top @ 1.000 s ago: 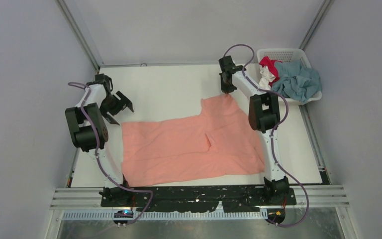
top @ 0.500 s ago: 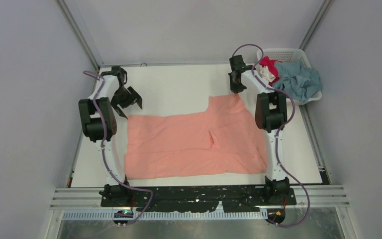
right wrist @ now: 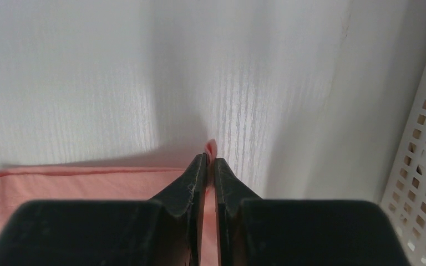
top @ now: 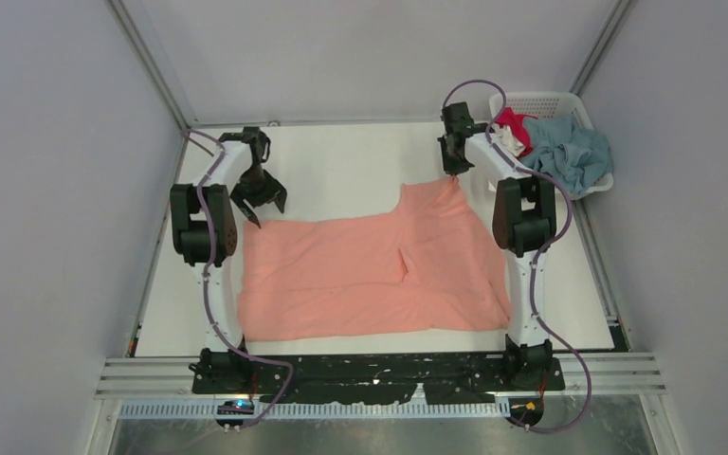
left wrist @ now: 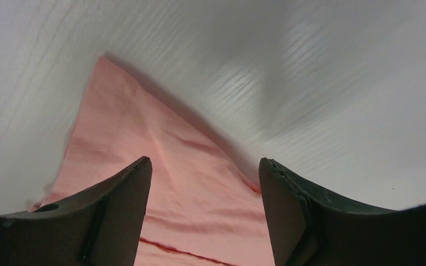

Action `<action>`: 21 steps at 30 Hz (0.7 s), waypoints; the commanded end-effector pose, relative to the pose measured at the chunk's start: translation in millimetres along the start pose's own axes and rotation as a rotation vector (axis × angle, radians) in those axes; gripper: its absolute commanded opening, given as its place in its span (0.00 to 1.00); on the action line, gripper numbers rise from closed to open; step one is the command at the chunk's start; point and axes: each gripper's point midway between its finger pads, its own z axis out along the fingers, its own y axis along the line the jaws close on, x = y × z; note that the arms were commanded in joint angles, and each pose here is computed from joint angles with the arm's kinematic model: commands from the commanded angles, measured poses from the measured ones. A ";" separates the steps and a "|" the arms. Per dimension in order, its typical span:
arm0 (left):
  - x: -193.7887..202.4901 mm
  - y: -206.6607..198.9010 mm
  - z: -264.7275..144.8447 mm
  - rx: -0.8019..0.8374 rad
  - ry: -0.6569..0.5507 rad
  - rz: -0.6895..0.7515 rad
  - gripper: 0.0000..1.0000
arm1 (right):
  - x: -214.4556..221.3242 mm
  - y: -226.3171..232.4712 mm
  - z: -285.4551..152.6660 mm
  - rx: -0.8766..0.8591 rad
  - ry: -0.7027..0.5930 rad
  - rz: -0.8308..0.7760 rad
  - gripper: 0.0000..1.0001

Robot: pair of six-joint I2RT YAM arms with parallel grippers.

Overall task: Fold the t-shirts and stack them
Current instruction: Grab the side of the flattened tshirt furthest away from the robot with both arms

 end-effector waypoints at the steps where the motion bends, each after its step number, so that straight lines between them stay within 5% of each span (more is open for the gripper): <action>1: 2.7 4.8 -13.9 -0.036 -0.020 -0.060 0.71 | -33.3 -12.6 -36.2 0.003 -0.118 0.001 0.14; 21: 43.9 -22.2 -8.6 -0.061 0.004 -0.169 0.52 | -42.0 -14.0 -60.4 -0.087 -0.178 0.027 0.13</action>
